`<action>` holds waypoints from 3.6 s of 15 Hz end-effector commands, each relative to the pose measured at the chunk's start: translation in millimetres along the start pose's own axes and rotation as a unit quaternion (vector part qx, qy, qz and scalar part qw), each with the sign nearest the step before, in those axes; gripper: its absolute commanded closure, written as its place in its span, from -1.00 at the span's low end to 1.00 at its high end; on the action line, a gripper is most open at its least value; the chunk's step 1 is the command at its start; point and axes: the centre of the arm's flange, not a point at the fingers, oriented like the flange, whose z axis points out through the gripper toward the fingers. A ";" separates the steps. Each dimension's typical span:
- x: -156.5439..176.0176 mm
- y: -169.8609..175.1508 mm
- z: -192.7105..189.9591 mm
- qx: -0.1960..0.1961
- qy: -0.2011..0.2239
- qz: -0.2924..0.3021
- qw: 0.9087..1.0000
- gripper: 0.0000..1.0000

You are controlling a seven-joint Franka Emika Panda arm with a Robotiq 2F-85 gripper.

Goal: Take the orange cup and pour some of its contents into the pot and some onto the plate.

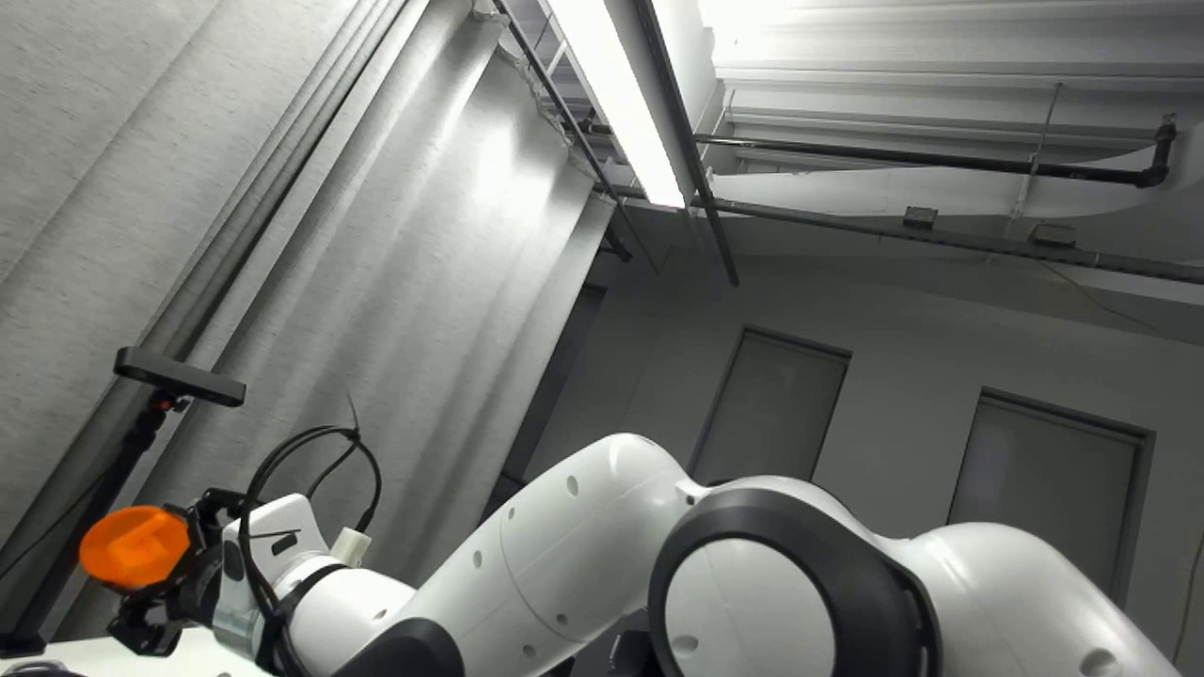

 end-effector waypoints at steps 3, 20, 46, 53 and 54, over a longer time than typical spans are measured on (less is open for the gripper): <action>-14.7 2.3 -14.3 -0.077 0.016 -0.076 0.994 -0.02; 15.9 25.9 -16.0 -0.207 0.066 -0.186 0.958 -0.02; -94.4 107.5 2.4 -0.143 -0.147 0.084 0.975 -0.02; -155.0 131.9 15.2 -0.035 -0.210 0.225 0.951 -0.02; -163.3 130.1 17.1 -0.017 -0.223 0.243 0.944 -0.02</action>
